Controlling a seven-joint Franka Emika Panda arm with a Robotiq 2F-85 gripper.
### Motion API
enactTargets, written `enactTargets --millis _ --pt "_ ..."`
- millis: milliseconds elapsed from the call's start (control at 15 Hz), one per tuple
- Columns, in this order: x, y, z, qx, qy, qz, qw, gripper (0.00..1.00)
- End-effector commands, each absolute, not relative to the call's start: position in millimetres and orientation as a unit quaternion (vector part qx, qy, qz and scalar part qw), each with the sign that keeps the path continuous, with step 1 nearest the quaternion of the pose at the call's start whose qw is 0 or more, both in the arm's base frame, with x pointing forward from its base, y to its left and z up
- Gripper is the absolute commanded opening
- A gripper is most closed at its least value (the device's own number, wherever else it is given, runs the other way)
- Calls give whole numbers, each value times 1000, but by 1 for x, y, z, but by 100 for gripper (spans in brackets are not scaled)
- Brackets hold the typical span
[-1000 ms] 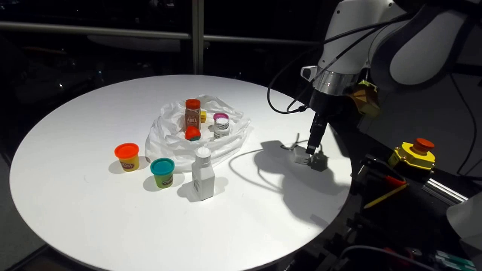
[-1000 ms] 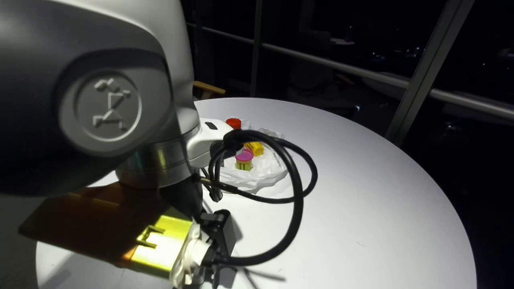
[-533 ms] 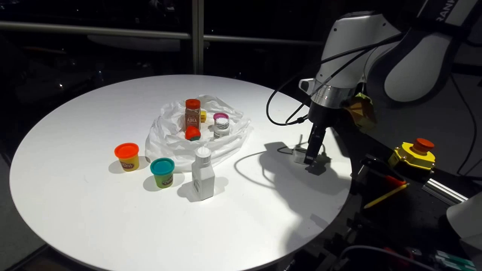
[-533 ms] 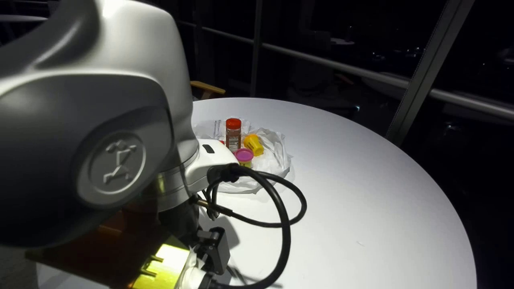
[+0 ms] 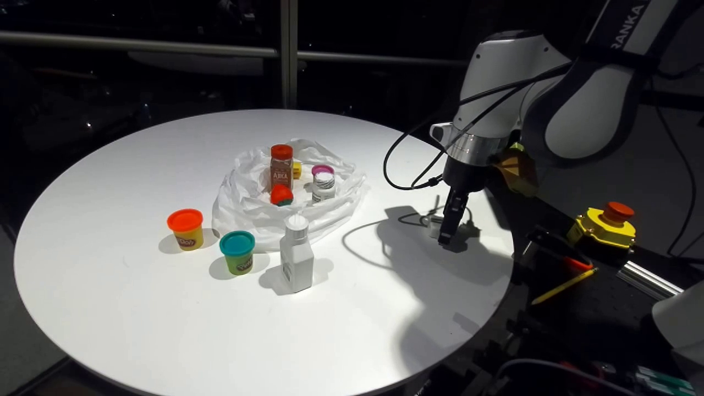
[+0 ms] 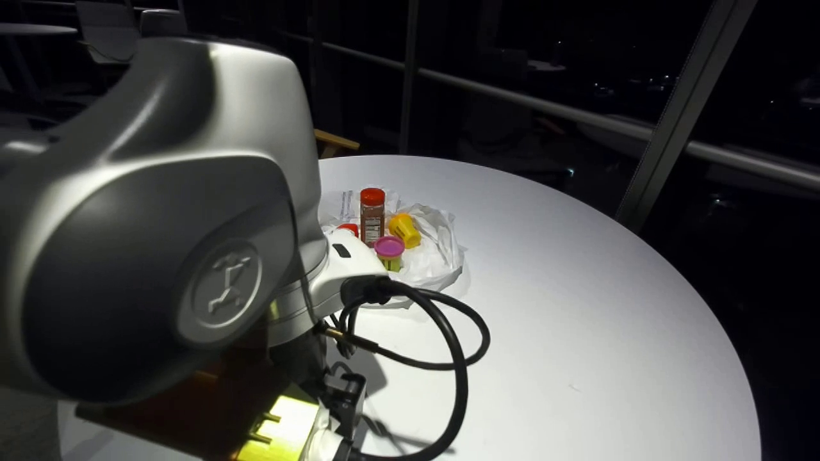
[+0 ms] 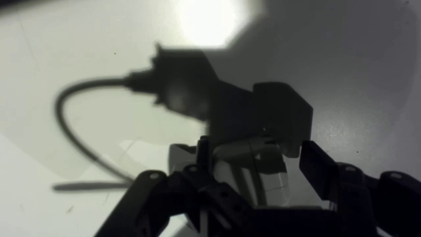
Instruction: Put the bottles on the table in the plastic bag
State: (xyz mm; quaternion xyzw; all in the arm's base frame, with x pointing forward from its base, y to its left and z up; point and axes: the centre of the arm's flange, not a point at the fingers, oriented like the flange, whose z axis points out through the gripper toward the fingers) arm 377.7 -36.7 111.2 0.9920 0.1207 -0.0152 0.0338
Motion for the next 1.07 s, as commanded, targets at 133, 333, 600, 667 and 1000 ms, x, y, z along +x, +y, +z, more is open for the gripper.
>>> enactTargets --millis 133,333,600,667,1000 --pt "398 -40 111 990 126 3 59 28" --pt "415 -45 146 989 116 23 87 26" --pt "459 -24 203 990 86 61 89 26" --pt "474 -16 214 991 78 68 85 26" --pt "559 27 244 992 40 108 54 26"
